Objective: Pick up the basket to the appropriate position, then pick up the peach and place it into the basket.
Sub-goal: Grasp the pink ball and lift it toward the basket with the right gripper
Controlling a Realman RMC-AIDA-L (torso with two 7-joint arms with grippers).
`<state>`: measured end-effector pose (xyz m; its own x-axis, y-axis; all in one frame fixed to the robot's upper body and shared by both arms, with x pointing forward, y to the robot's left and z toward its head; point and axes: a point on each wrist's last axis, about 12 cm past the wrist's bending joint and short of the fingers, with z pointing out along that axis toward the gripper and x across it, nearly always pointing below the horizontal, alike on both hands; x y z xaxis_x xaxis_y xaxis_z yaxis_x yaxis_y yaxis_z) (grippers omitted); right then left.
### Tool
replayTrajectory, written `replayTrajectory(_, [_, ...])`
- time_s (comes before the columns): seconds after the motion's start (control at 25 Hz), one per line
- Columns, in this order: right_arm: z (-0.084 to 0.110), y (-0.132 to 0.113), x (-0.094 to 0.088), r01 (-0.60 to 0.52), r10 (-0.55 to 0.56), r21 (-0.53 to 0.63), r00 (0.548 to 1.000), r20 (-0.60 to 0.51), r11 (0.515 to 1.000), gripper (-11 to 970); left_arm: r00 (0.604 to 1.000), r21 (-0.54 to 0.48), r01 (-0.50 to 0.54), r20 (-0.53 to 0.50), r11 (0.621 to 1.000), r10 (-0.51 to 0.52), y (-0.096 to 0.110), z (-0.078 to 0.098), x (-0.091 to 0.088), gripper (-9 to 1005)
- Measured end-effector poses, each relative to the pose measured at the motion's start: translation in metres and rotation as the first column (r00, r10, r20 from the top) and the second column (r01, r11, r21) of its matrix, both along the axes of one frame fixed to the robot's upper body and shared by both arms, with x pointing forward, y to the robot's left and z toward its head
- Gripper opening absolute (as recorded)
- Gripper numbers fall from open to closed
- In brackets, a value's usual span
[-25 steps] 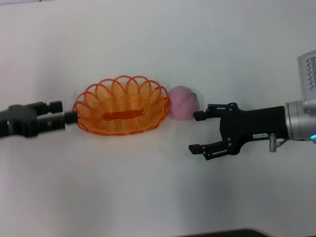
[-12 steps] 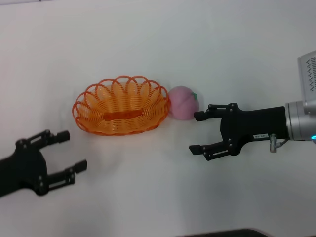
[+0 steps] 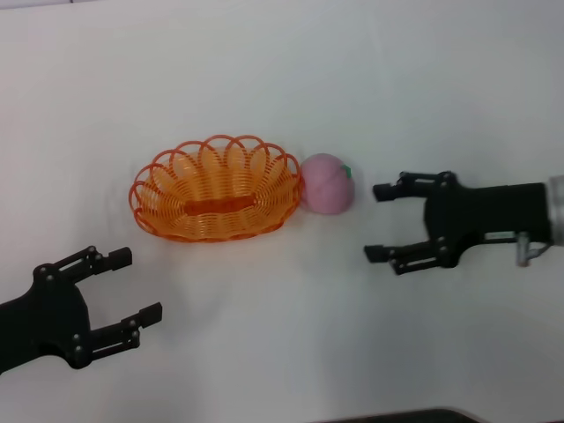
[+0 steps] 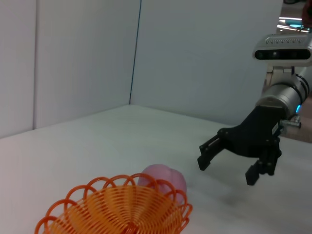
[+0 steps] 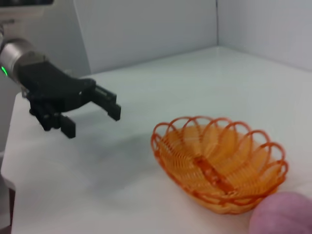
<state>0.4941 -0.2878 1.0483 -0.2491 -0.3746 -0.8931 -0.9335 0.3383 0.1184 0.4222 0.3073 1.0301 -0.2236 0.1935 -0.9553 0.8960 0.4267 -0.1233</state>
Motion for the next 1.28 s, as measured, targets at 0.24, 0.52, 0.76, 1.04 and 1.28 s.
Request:
replayTrajectory(0.24, [0.009, -0.017, -0.005, 0.066, -0.066, 0.035, 0.998, 0.019, 0.997, 925, 1.000, -0.001, 0.007, 0.003, 1.000, -0.007, -0.002, 0.000, 0.001, 797])
replayTrajectory(0.52, [0.030, -0.020, 0.021, 0.196, -0.188, 0.033, 0.968, -0.168, 0.980, 925, 1.000, -0.009, -0.005, -0.006, 1.000, 0.005, -0.004, -0.003, 0.001, 797])
replayTrajectory(0.76, [0.066, -0.015, 0.051, 0.225, -0.240, -0.084, 0.905, -0.351, 0.971, 924, 1.000, -0.017, -0.007, -0.014, 1.000, 0.007, -0.006, -0.004, 0.002, 797])
replayTrajectory(1.04, [0.099, 0.017, 0.077, 0.012, -0.141, -0.363, 0.932, -0.332, 0.932, 923, 1.000, -0.018, -0.010, -0.016, 1.000, 0.010, -0.005, -0.005, 0.001, 797])
replayTrajectory(1.28, [0.107, 0.051, 0.092, -0.163, -0.001, -0.642, 0.969, -0.248, 0.749, 919, 1.000, -0.018, -0.012, -0.017, 1.000, 0.012, -0.005, -0.005, 0.001, 797])
